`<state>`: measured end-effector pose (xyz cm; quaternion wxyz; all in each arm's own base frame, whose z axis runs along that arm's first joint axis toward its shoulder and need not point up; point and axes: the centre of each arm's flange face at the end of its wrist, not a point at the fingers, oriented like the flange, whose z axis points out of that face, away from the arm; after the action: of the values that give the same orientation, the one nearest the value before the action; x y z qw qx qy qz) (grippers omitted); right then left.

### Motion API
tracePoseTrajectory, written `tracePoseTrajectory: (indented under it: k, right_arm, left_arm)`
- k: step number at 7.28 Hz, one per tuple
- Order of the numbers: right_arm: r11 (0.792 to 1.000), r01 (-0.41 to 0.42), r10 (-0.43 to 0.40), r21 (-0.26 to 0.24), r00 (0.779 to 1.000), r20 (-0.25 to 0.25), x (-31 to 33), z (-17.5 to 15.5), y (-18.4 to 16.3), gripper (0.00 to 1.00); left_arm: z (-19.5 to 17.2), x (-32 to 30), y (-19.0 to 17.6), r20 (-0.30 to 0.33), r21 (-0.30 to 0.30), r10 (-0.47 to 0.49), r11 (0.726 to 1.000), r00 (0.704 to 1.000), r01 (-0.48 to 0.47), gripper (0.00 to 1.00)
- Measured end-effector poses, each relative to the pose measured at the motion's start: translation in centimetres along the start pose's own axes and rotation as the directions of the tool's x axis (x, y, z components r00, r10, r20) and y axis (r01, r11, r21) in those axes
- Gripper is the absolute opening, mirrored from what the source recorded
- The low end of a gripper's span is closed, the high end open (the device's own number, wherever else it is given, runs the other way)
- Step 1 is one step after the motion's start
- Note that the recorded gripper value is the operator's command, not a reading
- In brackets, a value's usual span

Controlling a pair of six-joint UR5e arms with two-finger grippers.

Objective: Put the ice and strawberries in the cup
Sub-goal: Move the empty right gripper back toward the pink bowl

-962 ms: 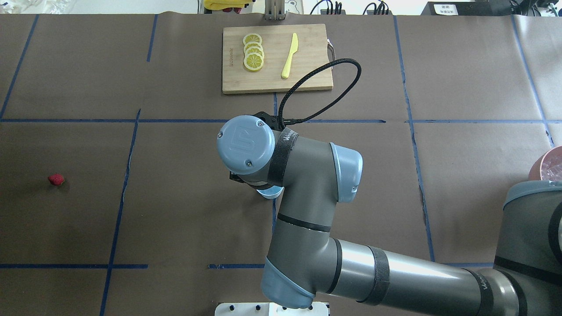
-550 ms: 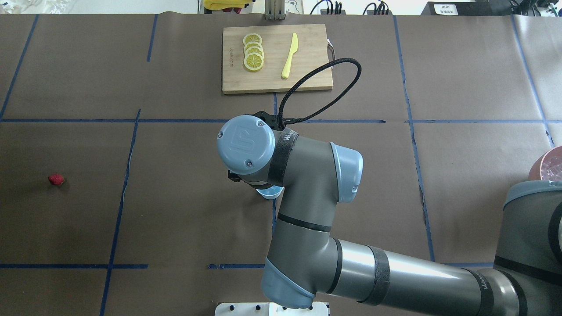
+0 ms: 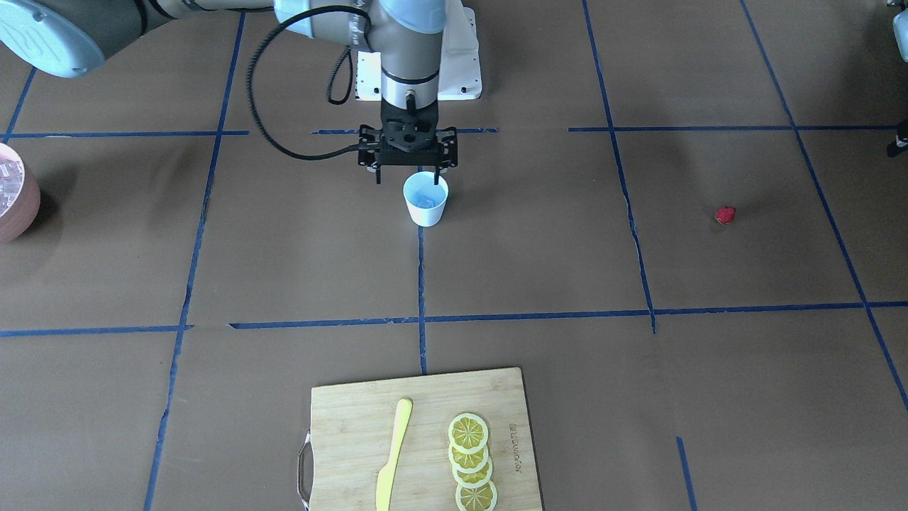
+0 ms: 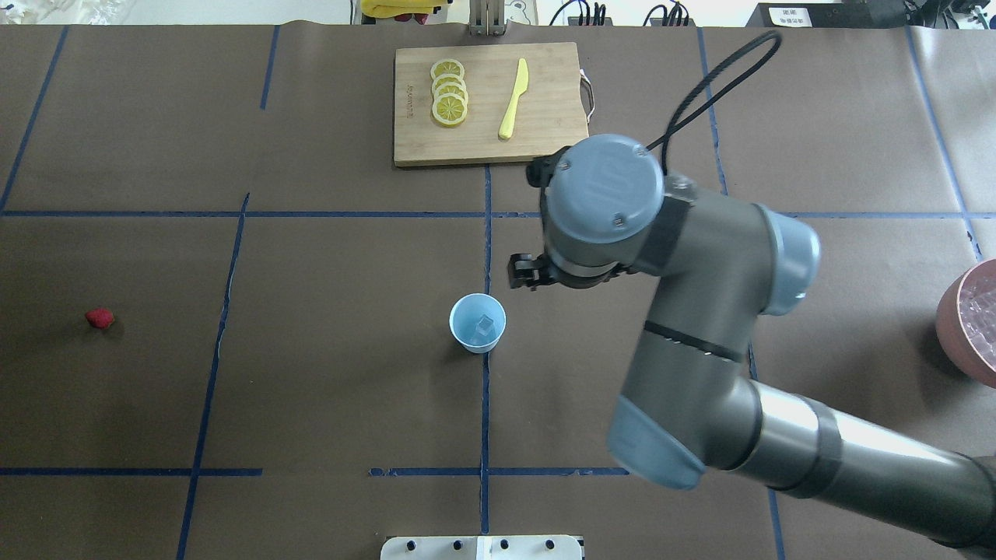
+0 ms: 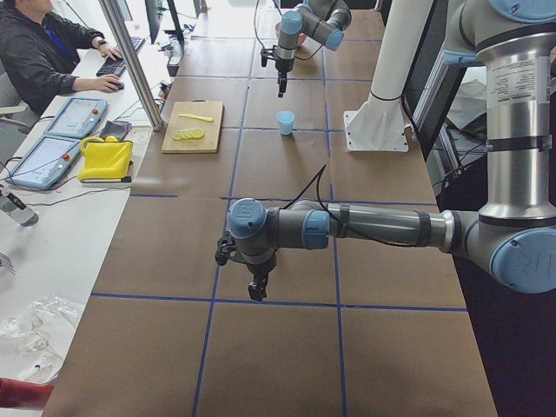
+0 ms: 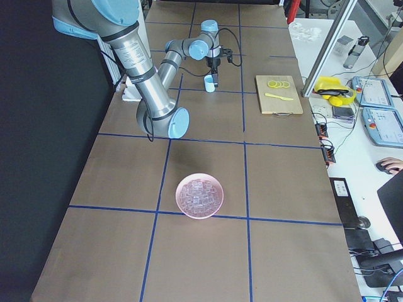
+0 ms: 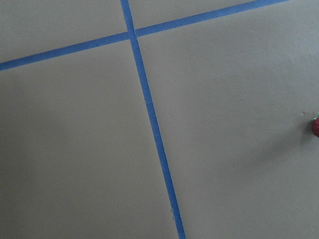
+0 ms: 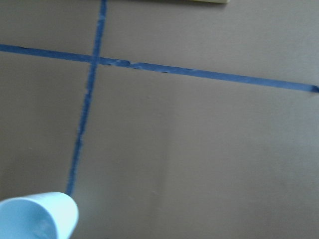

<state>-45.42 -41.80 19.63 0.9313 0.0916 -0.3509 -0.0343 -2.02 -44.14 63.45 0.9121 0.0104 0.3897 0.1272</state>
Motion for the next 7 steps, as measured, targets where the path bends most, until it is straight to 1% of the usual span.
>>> tracePoseTrajectory:
  k: [1,3,4,5,7]
  right_arm:
    - [0.998,0.056,-0.056,-0.013,0.998,-0.004,6.0,-0.9,-0.2,0.98]
    - [0.987,0.153,-0.154,-0.057,0.988,-0.014,18.1,-2.4,-0.7,0.98]
    - [0.98,0.187,-0.188,-0.073,0.982,-0.004,23.9,-2.9,-0.6,0.98]
    - [0.974,0.214,-0.213,-0.077,0.977,0.016,29.9,-2.6,0.4,0.98]
    - [0.964,0.256,-0.253,-0.066,0.966,0.053,40.7,-1.0,4.0,0.98]
  left_arm:
    - [0.0,0.0,0.0,-0.001,0.0,0.0,1.0,1.0,0.0,1.0]
    - [0.0,0.0,0.0,0.0,-0.001,0.0,1.0,1.0,0.0,1.0]
    - [0.1,0.0,0.0,0.0,-0.001,0.001,1.0,1.0,-0.001,1.0]
    - [0.1,0.1,0.0,0.0,-0.002,0.001,1.0,1.0,-0.001,1.0]
    - [0.1,0.1,0.0,-0.001,-0.003,0.001,1.0,1.0,-0.001,1.0]
